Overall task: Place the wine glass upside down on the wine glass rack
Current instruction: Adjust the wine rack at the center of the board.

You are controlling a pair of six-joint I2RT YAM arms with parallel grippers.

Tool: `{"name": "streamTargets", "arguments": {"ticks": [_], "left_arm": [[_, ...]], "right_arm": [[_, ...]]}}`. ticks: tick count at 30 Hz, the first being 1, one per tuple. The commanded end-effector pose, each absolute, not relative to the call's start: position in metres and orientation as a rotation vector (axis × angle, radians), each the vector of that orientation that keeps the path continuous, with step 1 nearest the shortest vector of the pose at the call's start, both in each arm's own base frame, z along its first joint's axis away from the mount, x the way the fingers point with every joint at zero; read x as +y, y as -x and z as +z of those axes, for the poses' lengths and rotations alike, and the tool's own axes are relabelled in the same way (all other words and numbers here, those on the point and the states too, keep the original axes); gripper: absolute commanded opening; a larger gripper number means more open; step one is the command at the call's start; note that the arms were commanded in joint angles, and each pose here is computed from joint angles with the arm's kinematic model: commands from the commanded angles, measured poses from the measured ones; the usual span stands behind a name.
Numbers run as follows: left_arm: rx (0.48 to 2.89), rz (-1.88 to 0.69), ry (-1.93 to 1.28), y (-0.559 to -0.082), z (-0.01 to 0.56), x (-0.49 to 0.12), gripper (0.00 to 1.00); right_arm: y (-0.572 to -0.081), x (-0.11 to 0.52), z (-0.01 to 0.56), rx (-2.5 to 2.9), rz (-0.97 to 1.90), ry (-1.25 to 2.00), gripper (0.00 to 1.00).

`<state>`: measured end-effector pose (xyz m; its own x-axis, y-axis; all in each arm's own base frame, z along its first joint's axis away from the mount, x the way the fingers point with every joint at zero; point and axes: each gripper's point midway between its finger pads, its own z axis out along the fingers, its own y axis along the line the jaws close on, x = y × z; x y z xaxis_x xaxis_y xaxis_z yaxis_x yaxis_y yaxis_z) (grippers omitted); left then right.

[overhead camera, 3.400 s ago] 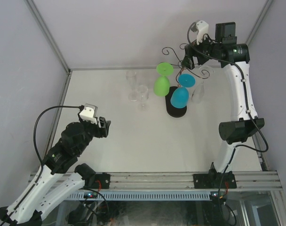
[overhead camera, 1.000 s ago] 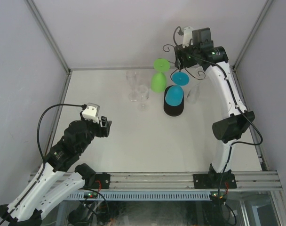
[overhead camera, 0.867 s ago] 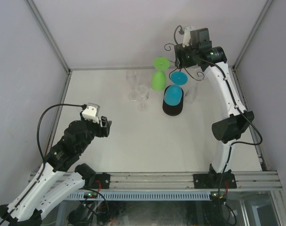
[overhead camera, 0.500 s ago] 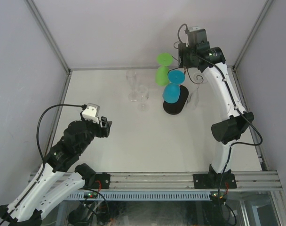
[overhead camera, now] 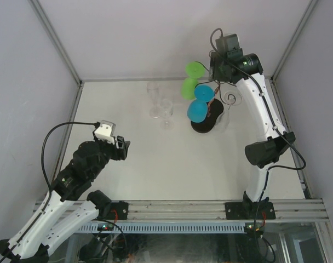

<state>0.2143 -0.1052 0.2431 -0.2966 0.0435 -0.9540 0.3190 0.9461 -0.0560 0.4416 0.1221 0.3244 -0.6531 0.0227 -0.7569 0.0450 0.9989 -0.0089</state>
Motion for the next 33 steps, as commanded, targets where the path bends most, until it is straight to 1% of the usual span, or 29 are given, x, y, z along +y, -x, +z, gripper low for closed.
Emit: {"name": "streamTargets", "arguments": {"ticks": [1,7,13,17,18,19,24,27,30,33], "left_arm": [[1.828,-0.303,-0.261,-0.216,0.249,-0.109,0.67],[1.828,-0.302,-0.261,-0.216,0.249,-0.109,0.67],[1.828,-0.299,-0.261,-0.217,0.249,-0.108,0.67],[1.832,-0.295,-0.261,-0.217,0.248,-0.108,0.67],[1.832,-0.293,-0.260,-0.218,0.248,-0.108,0.67],[1.833,-0.292,-0.258,-0.218,0.248,-0.108,0.67],[1.834,-0.287,-0.256,-0.218,0.248,-0.107,0.67],[1.837,-0.287,-0.258,-0.218,0.247,-0.108,0.67],[1.844,-0.286,-0.262,-0.219,0.245,-0.108,0.67],[1.848,-0.283,-0.263,-0.219,0.244,-0.108,0.67]], "right_arm": [[-0.442,0.120,0.348,2.218,0.008,-0.172,0.00],[-0.449,0.102,0.345,2.207,-0.048,-0.255,0.00],[-0.461,0.096,0.332,2.232,-0.047,-0.263,0.01],[-0.469,0.097,0.325,2.239,-0.034,-0.247,0.06],[-0.471,0.098,0.325,2.236,-0.029,-0.244,0.07],[-0.473,0.099,0.326,2.231,-0.020,-0.243,0.11],[-0.478,0.104,0.330,2.209,0.025,-0.235,0.33],[-0.480,0.107,0.336,2.192,0.043,-0.219,0.38],[-0.481,0.108,0.342,2.173,0.059,-0.207,0.49],[-0.481,0.111,0.347,2.157,0.079,-0.196,0.55]]}}
